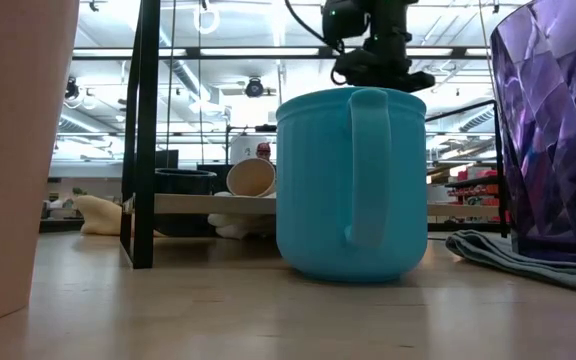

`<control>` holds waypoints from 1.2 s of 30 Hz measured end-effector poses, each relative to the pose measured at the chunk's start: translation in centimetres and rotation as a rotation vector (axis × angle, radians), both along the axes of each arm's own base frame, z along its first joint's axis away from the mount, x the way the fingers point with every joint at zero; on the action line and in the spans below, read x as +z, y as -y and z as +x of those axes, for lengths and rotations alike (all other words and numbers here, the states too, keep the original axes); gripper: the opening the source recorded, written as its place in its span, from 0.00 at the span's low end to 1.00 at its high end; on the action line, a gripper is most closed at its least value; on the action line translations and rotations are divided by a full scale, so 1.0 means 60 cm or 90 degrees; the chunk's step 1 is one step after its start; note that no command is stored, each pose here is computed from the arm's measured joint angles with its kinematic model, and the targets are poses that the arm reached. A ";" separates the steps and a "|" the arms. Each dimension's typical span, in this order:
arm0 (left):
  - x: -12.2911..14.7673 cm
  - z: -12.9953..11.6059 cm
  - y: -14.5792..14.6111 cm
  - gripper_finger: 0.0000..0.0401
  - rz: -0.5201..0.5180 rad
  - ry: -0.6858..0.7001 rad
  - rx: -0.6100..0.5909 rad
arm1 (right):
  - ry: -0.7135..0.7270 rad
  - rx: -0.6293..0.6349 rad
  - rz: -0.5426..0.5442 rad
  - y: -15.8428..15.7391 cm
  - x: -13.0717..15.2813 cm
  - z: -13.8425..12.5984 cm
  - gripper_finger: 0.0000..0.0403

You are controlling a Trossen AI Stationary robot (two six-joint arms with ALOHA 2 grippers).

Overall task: Stack small to large cups/mugs on shelf
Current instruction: Put the violet cup on the shelf

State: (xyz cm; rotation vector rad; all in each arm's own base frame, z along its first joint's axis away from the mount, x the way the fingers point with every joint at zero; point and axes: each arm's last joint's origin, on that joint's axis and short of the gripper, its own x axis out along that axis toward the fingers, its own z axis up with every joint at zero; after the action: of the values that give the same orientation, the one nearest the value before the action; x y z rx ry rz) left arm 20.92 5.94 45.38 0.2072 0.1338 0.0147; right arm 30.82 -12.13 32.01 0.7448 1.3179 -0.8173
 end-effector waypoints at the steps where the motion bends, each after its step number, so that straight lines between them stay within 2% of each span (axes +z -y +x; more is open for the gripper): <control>1: 0.000 0.000 0.000 0.25 0.000 0.000 0.002 | 0.006 -0.005 -0.002 0.000 0.001 0.000 0.00; 8: 0.000 0.000 -0.001 0.25 -0.004 0.000 0.004 | 0.023 -0.013 -0.046 0.006 0.001 0.007 0.00; 30: -0.001 0.000 -0.002 0.26 -0.006 -0.002 0.005 | 0.038 -0.016 -0.071 -0.003 -0.004 0.022 0.00; 36: -0.001 -0.001 -0.002 0.26 -0.003 -0.002 0.004 | -0.003 -0.014 -0.046 -0.015 -0.042 0.019 0.00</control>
State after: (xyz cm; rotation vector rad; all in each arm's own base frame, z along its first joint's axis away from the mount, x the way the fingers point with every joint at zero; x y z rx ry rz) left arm 20.89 6.03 45.34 0.2025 0.1381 0.0208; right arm 31.97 -11.21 29.46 0.7020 1.2800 -0.8807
